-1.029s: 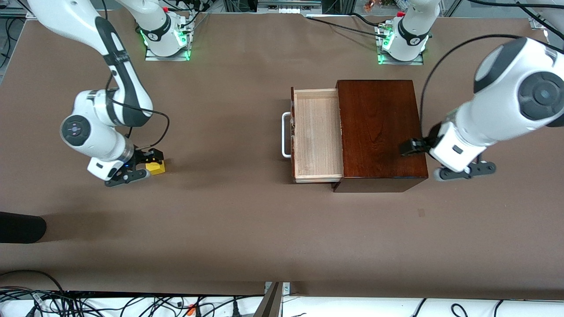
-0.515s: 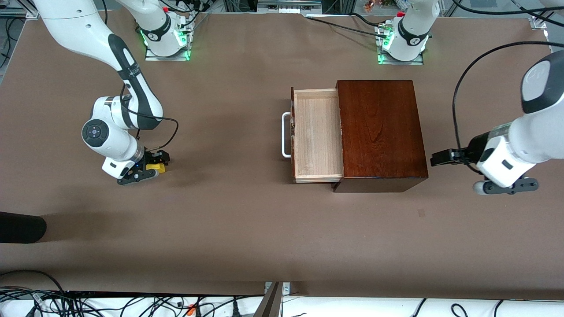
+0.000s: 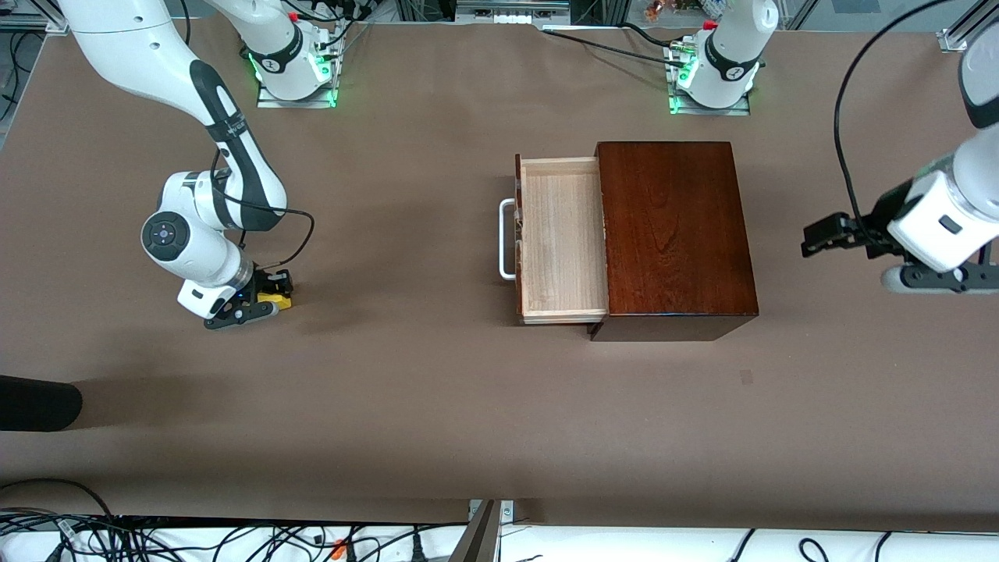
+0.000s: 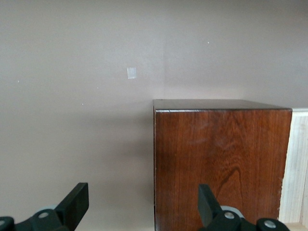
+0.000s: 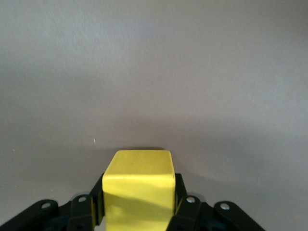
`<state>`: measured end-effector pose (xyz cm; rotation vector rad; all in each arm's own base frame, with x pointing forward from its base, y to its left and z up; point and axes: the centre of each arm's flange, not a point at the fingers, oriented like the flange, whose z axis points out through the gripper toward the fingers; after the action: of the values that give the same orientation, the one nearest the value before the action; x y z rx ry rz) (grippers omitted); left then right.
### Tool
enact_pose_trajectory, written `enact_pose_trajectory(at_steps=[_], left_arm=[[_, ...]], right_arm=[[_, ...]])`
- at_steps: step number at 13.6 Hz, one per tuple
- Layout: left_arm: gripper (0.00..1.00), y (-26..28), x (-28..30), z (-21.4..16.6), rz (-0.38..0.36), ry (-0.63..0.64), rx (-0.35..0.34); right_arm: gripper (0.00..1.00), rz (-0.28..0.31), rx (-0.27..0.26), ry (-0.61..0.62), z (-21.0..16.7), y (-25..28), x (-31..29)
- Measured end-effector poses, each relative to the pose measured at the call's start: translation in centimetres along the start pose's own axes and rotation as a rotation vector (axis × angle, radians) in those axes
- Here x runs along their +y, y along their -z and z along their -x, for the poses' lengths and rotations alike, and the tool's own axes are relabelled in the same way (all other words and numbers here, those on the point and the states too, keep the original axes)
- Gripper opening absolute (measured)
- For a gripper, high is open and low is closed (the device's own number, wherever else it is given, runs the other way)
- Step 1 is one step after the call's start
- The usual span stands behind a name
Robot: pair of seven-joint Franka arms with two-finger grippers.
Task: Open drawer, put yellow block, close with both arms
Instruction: 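Carry the yellow cube with the right gripper over the open drawer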
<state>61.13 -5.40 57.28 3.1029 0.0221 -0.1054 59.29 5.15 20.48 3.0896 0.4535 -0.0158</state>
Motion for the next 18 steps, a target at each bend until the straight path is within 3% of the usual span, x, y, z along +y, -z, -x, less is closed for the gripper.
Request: enact_pose_trajectory(at_steps=[5,9,12,16,18], left_arm=[[1.00,0.8,2.0,4.7,-0.021,-0.043,0.046],[1.00,1.7,0.6,5.9,-0.023,-0.108,0.042],[1.00,2.4,-0.4,6.4,-0.023,-0.120,0.037],[1.00,3.4,-0.6,7.3,-0.024,-0.118,0.018],[1.00,3.5,-0.6,7.5,-0.024,-0.118,0.011]], right_arm=[[0.56,-0.030,-0.048,0.052,-4.5,8.2,-1.8],[0.56,-0.048,-0.062,0.145,-7.1,15.5,-7.0],[0.56,-0.083,-0.092,0.258,-7.6,20.6,-13.7],[0.56,-0.077,-0.039,0.465,-7.1,26.0,-25.5],[0.56,-0.037,-0.018,0.598,-5.3,27.1,-33.2]])
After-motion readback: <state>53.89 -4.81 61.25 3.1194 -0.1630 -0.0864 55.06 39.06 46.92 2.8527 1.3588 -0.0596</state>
